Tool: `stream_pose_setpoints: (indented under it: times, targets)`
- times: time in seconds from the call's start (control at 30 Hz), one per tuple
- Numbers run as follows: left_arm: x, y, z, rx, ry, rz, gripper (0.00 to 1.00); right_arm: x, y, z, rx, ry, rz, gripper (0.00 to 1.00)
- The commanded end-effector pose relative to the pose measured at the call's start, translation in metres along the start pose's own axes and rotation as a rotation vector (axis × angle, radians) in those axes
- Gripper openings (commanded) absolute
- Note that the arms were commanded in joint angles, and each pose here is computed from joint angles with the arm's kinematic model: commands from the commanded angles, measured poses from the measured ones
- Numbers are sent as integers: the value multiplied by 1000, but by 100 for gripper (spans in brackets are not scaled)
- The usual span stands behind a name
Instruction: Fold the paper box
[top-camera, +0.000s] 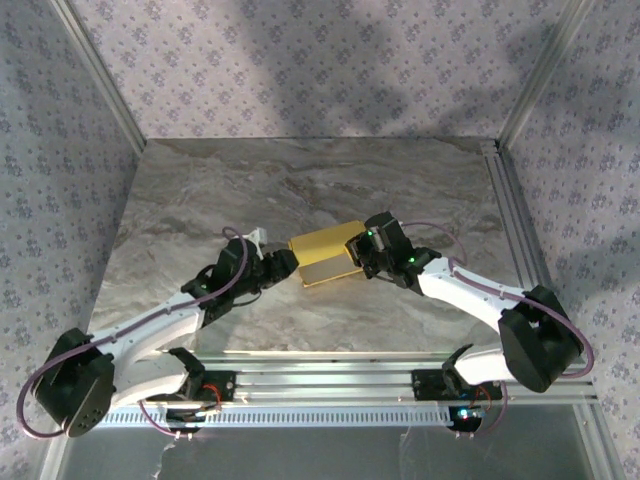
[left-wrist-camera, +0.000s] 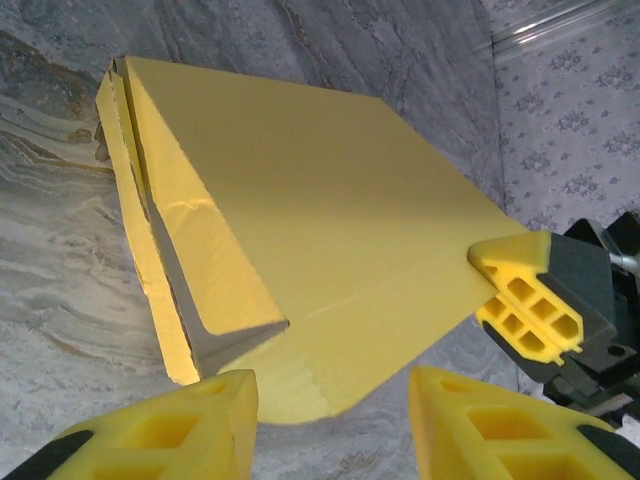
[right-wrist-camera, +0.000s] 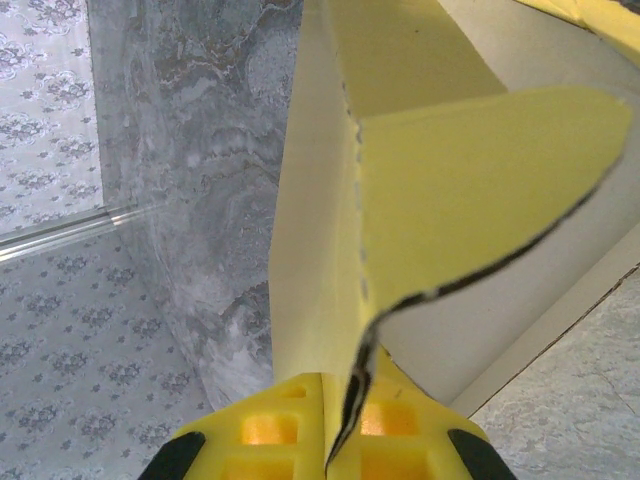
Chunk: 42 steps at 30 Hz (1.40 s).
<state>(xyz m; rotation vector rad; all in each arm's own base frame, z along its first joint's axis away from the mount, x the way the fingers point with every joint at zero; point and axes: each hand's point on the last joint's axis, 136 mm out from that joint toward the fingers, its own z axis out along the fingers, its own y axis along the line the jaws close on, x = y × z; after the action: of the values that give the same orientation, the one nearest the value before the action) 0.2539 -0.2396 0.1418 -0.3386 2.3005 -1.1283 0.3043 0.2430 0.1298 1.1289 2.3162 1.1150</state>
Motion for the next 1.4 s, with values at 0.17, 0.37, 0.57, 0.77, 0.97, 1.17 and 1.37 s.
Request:
stream_pose_setpoints:
  times: [0.17,0.37,0.57,0.77,0.97,1.17,1.37]
  targets:
    - [-2,-28,18,118,29,-28,42,-5,-16,-1,58,-18,1,0]
    - [1,-29,17,106,23,-22,42,-5,-17,-1,60,-18,0,0]
    - [5,-25,16,93,24,-39,41,-4,-16,0,58,-13,0,0]
    - [8,-21,20,93,12,-109,38,-3,-17,-1,59,-15,-2,0]
    - [5,-17,13,57,-14,-207,37,-3,-18,-1,59,-14,-2,0]
    - [8,-14,11,39,-8,-269,35,-3,-18,-1,60,-17,-2,0]
    - [-5,8,-4,-61,-71,-269,41,-4,-18,-2,63,-17,-5,0]
